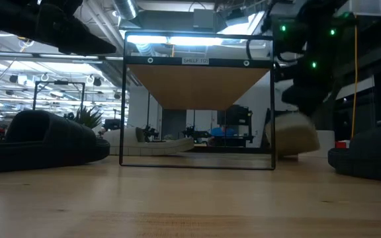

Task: Pick and place slides into the shelf
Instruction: Put the right gray slide on the shelf

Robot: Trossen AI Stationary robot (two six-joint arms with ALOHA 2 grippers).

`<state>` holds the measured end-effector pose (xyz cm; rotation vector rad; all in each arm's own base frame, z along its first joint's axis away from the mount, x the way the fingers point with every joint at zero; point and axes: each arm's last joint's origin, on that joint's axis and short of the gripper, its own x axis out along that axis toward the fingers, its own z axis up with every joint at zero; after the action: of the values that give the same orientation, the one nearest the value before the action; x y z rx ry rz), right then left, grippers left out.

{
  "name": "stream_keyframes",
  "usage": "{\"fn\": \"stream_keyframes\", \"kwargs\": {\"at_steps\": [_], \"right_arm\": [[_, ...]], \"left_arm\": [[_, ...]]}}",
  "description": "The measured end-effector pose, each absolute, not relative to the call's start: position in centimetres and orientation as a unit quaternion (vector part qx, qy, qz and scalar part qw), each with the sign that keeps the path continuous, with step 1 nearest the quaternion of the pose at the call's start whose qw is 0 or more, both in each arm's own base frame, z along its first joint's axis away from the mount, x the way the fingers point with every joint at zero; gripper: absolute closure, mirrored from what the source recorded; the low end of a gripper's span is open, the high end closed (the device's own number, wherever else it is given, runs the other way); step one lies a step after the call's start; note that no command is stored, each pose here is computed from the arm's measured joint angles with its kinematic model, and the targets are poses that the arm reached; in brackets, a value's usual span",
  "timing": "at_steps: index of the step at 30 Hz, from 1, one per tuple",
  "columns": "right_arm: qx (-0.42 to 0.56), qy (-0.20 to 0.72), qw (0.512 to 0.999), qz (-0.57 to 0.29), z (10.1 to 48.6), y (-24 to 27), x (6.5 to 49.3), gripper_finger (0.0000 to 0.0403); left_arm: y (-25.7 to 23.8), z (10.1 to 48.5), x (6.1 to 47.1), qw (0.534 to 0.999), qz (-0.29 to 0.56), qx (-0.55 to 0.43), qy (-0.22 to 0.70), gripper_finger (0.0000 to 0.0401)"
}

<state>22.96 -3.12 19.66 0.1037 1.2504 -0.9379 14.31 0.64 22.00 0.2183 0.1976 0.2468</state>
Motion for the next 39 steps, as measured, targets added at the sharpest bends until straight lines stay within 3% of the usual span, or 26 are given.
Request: {"fn": "stream_keyframes", "kwargs": {"at_steps": [20, 28, 39], "right_arm": [[-0.083, 0.529, 0.743, -0.402, 29.4, 0.4, 24.2, 0.0394], [-0.136, 0.482, 0.774, -0.387, 32.6, 0.7, 22.0, 0.0394], [-0.227, 0.380, 0.841, -0.310, 36.6, 0.7, 21.5, 0.0394]], "left_arm": [[0.6, 22.0, 14.3, 0.981, 0.118, 0.121, 0.098, 0.0401], [0.6, 22.9, 14.4, 0.984, 0.123, 0.114, 0.052, 0.0401], [0.4, 27.6, 14.7, 0.998, 0.061, -0.017, -0.003, 0.0401]]}}
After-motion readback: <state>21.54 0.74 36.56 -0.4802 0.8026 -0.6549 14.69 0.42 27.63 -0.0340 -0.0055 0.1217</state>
